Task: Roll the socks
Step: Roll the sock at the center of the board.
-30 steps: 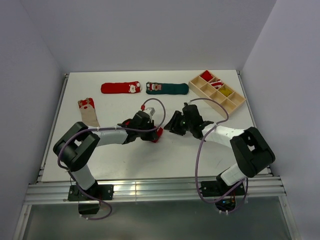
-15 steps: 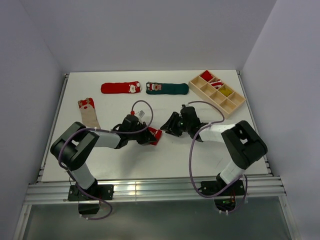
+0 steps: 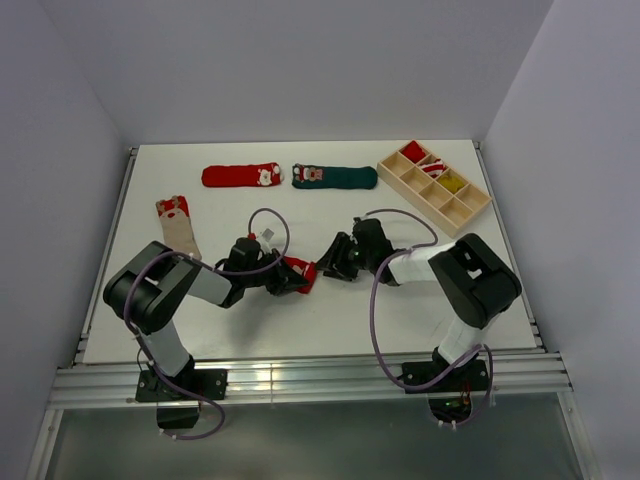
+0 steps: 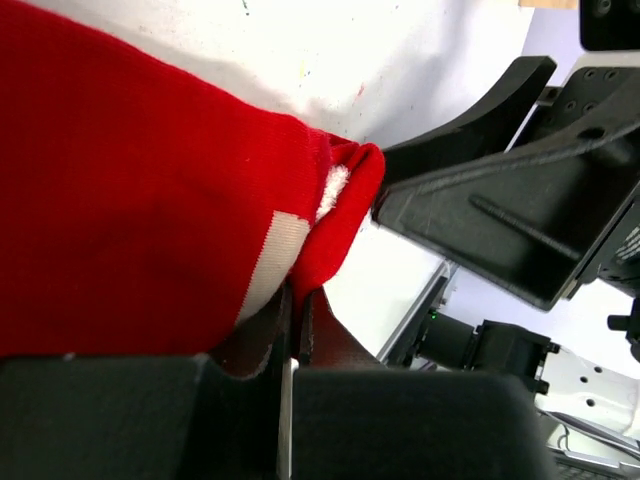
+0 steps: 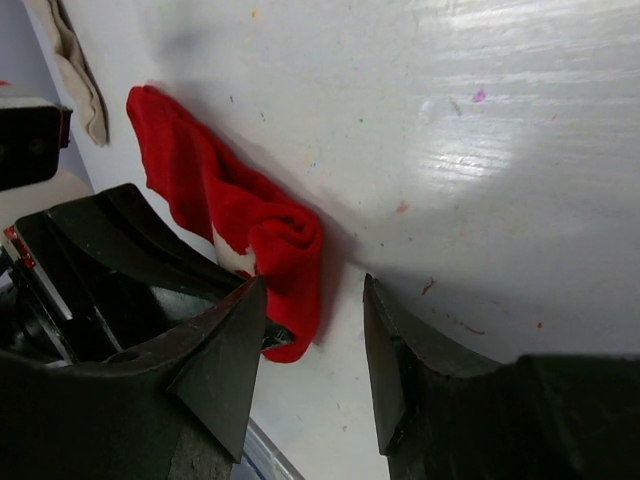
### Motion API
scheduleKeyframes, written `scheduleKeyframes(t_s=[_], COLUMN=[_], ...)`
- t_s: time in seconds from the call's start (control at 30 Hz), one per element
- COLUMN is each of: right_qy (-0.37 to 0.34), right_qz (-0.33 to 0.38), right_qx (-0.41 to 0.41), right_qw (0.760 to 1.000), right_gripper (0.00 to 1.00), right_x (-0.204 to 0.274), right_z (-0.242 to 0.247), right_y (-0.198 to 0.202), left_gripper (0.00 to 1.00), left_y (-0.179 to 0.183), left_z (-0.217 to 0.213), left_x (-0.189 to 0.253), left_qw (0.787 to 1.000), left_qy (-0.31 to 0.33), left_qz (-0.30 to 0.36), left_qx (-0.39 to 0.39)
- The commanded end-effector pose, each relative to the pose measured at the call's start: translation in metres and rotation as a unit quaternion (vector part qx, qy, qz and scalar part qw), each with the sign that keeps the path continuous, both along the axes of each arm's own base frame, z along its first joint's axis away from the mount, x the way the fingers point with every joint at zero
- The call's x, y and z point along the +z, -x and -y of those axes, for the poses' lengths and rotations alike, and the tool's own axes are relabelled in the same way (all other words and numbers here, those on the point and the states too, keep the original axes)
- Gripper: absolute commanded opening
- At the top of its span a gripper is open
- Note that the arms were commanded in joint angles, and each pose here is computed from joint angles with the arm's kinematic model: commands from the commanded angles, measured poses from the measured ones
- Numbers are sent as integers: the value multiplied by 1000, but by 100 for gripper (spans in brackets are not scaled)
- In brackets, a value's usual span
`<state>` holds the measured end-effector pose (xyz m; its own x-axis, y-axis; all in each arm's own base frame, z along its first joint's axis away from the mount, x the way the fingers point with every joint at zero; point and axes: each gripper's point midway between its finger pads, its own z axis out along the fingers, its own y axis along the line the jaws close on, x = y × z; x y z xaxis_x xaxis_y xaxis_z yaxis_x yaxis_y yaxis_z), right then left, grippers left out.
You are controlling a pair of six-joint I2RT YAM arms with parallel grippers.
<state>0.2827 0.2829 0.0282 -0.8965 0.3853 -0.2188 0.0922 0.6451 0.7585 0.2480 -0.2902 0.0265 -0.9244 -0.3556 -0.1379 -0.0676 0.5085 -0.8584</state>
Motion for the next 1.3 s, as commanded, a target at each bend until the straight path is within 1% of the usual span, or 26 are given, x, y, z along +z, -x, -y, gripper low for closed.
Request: scheduleKeyframes(t_s=[0.0, 0.27, 0.53, 0.57, 0.63, 0.67, 0.7, 0.8, 0.83, 0.87, 0.9, 0.93, 0.97, 1.0, 1.03, 1.07, 1.1, 1.13, 1.17, 1.2, 1.27], right_qy=[-11, 8, 60, 66, 80, 82, 87, 101, 104, 113, 133, 144, 166, 177, 189, 198, 212, 216, 226, 230, 239], right_qz=[13, 20, 0, 3, -6, -4, -8, -12, -9, -7, -16, -7, -20, -18, -11, -13, -21, -21, -26, -28, -36], right_qx=[18, 22, 13, 12, 14, 15, 16, 18, 19, 18, 21, 15, 15, 15, 7, 4, 6, 4, 4, 3, 4], right_qw=[1000, 1000, 998, 998, 997, 997, 996, 995, 994, 993, 991, 989, 986, 984, 982, 980, 977, 976, 974, 973, 970], right_gripper=[51, 50, 43, 40, 36, 30, 28, 12, 3, 0, 0, 0, 0, 0, 0, 0, 0, 0, 0, 0, 0], right_x=[7, 11, -3, -2, -8, -6, -9, -10, -7, -6, -9, -4, -8, -7, -4, -4, -7, -5, -6, -7, -9], right_z=[-15, -26, -23, -23, -21, -22, -21, -21, -23, -22, -17, -16, -10, -7, -6, -3, 1, 1, 5, 6, 8], right_y=[-1, -5, -8, -10, -7, -8, -7, -7, -10, -12, -8, -15, -11, -12, -18, -18, -15, -17, -16, -17, -14], left_gripper=[1, 0, 1, 0, 1, 1, 1, 1, 1, 1, 1, 4, 15, 21, 27, 38, 41, 45, 52, 55, 61], left_y=[9, 10, 11, 12, 11, 11, 11, 12, 12, 12, 11, 10, 7, 7, 6, 1, -1, -4, -8, -15, -16], left_z=[-5, -4, -3, -3, -2, -1, -1, 0, 0, 1, 0, 1, 1, -2, -4, -4, -9, -10, -11, -15, -17], left_x=[-14, -16, -14, -14, -13, -13, -12, -12, -12, -11, -10, -8, -3, -5, -5, 5, 1, 4, 16, 18, 29], left_qw=[1000, 999, 999, 999, 1000, 999, 999, 999, 999, 999, 999, 1000, 1000, 1000, 1000, 1000, 999, 998, 997, 995, 990], left_qy=[-5, -1, 9, 9, 11, 13, 15, 19, 19, 20, 20, 19, 19, 6, -6, -8, -34, -49, -55, -76, -109], left_qz=[-28, -32, -31, -31, -28, -28, -27, -27, -27, -25, -23, -18, -8, -11, -1, 16, 13, 29, 48, 63, 87], left_qx=[0, -2, -4, -5, -6, -7, -8, -11, -13, -14, -13, -15, -15, -10, -10, -7, 6, 3, 7, 24, 23])
